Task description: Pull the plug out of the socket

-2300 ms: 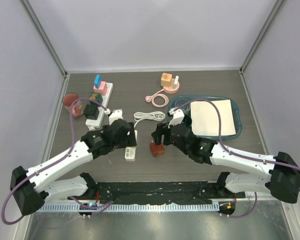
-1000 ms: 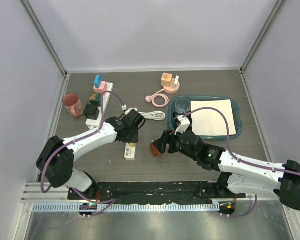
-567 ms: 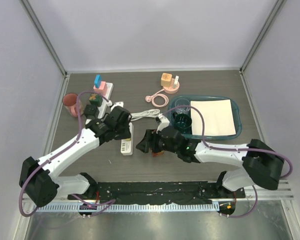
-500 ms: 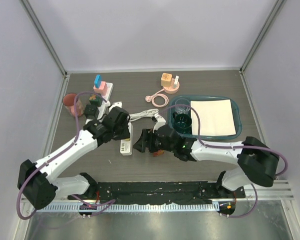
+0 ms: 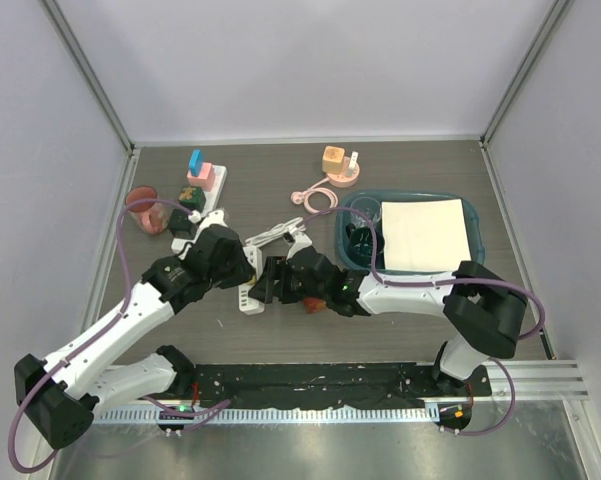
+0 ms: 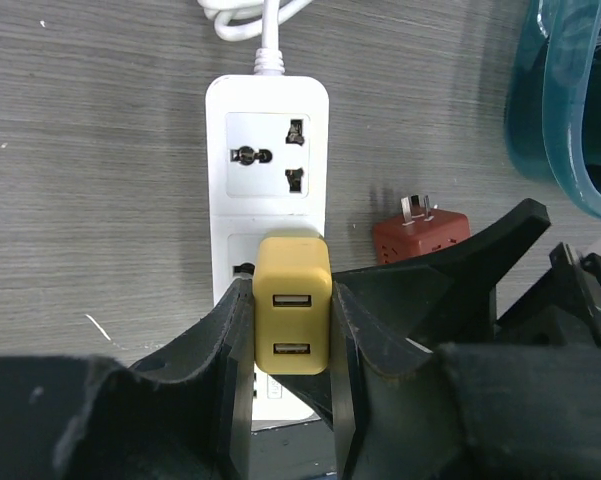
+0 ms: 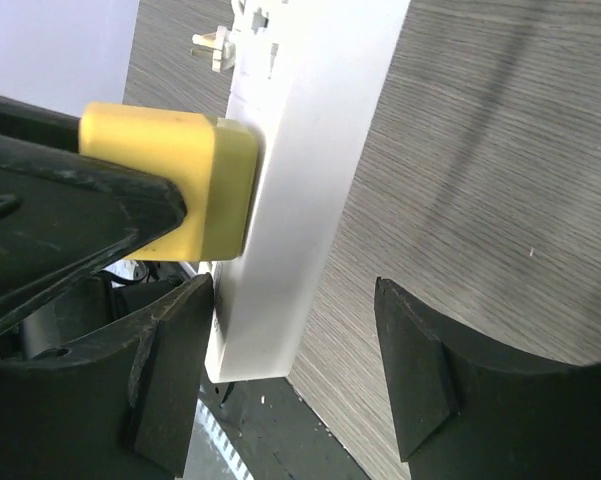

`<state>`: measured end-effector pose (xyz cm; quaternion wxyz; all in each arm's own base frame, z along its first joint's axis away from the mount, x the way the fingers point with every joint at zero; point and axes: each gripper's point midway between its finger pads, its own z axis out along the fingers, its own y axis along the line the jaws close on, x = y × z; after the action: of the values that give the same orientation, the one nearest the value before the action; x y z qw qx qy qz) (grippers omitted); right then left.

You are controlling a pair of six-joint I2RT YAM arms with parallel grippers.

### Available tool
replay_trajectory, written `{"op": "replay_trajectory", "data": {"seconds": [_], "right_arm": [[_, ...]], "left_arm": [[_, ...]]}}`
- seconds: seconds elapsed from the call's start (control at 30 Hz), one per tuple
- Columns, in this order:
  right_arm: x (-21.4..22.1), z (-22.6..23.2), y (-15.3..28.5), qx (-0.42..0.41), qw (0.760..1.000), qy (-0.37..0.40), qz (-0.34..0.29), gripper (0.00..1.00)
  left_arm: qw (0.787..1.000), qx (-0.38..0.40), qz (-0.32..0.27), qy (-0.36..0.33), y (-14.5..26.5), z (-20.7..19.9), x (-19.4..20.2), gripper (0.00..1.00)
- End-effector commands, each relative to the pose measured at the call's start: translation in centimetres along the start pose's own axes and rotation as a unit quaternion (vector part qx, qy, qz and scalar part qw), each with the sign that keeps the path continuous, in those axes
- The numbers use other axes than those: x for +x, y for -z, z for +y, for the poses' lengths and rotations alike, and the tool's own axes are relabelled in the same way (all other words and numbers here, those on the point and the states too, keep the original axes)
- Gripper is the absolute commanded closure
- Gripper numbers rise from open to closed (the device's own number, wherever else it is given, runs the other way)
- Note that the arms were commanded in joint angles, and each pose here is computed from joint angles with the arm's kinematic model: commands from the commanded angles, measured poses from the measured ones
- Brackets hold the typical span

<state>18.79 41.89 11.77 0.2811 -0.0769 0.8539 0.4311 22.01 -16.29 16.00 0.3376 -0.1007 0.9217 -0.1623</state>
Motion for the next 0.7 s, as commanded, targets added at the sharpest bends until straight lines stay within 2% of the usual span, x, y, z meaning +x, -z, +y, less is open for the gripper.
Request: {"op": "replay_trajectory", "data": {"seconds": [0.0,0.1,0.2,0.23,0.3,0.33,0.37,0.67], "right_arm": [[-0.7,2.3,-0.5,-0.03,0.999,-0.01,-0.006,0.32],[-0.3,2.8,-0.8,-0.044,0.999,-0.012,-0.001,0.39],[-0.3,3.2,-1.0,-0.058,0.998,-0.016,-0.003,0.57],[-0.3,3.2,-1.1,-0.061,0.998,-0.016,-0.004,0.72],[-0.1,3.2,-1.2,-0.063,0.998,-0.018,-0.004,0.83],[-0.1,3.1,-1.3,-0.062,0.998,-0.019,-0.006,0.93],[0.0,2.8,-1.3,-0.058,0.998,-0.02,-0.006,0.98],[1.4,-0.4,-2.7,-0.002,0.998,-0.06,0.007,0.99]], "left_arm": [[0.998,0.019,-0.05,0.024,1.0,-0.9,-2.4,1.0],[0.998,0.021,-0.051,0.024,1.1,-0.9,-2.5,1.0],[0.998,0.02,-0.05,0.025,1.0,-0.8,-2.4,1.0],[0.998,0.018,-0.049,0.023,1.0,-0.7,-2.3,1.0],[0.998,0.017,-0.049,0.023,1.0,-0.6,-2.3,1.0],[0.999,0.014,-0.048,0.02,1.0,-0.6,-2.2,1.0],[0.999,0.011,-0.049,0.018,1.1,-0.5,-2.3,1.0],[0.998,-0.025,-0.053,-0.004,1.5,1.0,-2.5,1.0]]}}
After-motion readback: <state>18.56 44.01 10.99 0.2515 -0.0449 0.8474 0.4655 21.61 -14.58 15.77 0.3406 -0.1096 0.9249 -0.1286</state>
